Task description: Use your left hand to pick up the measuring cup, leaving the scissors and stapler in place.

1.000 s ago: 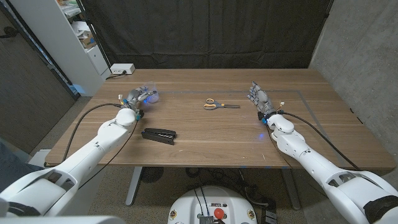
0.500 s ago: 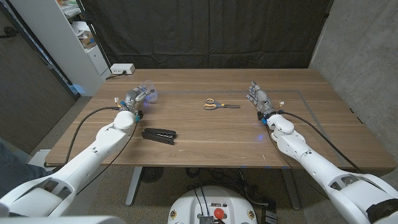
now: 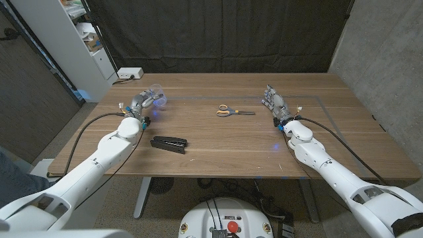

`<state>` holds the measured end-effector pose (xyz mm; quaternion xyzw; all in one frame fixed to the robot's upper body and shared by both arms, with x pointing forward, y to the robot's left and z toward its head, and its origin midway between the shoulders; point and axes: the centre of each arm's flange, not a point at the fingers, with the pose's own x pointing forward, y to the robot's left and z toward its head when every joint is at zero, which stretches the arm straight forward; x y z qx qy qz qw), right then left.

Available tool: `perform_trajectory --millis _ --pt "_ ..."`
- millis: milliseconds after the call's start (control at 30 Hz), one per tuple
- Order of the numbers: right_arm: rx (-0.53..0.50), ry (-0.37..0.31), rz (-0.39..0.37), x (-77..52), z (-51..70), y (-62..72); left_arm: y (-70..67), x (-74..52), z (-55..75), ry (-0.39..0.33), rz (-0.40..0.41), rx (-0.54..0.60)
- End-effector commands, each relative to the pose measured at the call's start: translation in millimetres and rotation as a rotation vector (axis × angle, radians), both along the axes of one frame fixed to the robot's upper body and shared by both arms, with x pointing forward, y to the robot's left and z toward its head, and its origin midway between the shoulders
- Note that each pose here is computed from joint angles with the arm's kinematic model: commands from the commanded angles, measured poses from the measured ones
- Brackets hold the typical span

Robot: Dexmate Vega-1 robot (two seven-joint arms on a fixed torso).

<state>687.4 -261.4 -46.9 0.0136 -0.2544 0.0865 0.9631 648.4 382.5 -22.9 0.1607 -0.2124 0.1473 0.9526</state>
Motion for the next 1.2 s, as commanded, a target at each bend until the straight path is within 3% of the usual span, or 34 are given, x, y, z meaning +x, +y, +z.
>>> perform_trajectory --millis 33,1200 --pt "0.002 -0.014 0.0 -3.1 4.5 0.7 0.3 -14.3 6.5 -0.008 -0.007 0.038" --pt "0.002 -0.042 0.005 -7.4 16.7 7.4 12.2 -58.2 29.6 -0.054 0.013 0.126"
